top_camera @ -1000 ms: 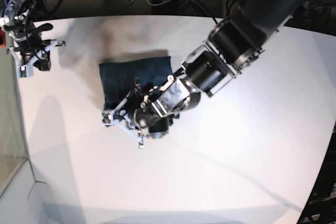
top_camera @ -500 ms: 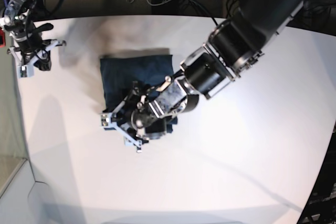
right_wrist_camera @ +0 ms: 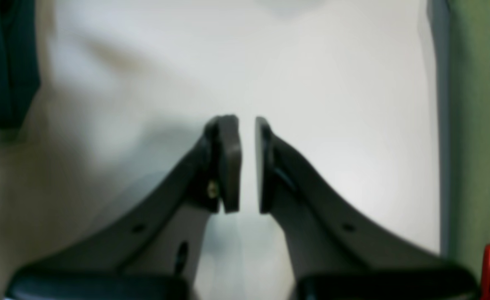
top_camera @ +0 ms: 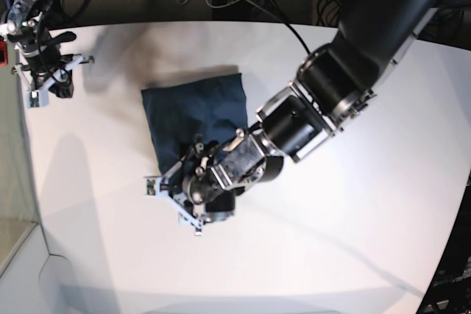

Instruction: Layout the t-shirt on the table in an organized manner, then fold the t-shirt properly

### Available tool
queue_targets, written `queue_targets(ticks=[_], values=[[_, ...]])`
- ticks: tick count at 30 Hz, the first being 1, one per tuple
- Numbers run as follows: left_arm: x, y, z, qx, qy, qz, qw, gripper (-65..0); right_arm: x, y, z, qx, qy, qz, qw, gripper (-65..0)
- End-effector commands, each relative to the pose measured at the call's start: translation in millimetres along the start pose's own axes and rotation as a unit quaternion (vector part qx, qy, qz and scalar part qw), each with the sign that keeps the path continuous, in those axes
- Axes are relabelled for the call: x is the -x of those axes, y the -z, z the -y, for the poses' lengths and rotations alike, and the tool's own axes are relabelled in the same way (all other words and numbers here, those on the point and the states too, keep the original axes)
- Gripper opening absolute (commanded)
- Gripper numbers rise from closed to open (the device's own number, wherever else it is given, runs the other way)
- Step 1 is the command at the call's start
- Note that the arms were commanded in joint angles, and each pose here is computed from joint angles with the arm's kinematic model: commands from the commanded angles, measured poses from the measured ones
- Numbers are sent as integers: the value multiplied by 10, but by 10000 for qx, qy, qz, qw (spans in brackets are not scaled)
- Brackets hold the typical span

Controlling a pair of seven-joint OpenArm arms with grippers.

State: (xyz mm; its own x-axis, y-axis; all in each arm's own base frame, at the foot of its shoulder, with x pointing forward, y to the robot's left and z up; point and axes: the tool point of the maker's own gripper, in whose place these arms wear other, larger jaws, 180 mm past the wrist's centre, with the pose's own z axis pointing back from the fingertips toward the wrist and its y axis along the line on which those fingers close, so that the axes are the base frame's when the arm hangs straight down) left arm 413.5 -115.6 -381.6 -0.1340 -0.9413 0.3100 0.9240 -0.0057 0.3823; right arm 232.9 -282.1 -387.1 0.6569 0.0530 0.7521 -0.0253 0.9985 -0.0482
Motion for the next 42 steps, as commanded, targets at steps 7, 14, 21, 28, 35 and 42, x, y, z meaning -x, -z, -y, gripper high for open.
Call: queue_targets(ticks=[7,14,21,28,35,42], values=[[-343,-237,-315,-418,216,386,9981,-179,-140,-37,52,35,-68,235,9997,-590],[-409,-788,-916,-1203,-498,1115,9852,-182,-167,-19,23,-1,-77,264,9996,-590],[802,-1500,-1323,-2276,-2135,833,9464,-325,-257,46,-85,-150,-143,344,9992,-589],[2146,-1870,-517,-2768,-3246,-113,9044,-650,-318,197,-574,-769,-313,378,9958,-590],[3075,-2083,581,-2735,-4179,-1016,8604,-641,-304,271,-1209,-1508,-445,361,9869,-590],[3505,-2307,1351,-2585,-4627,-1704,8307,-641,-301,276,-1535,-1905,-580,350,9794,-591]])
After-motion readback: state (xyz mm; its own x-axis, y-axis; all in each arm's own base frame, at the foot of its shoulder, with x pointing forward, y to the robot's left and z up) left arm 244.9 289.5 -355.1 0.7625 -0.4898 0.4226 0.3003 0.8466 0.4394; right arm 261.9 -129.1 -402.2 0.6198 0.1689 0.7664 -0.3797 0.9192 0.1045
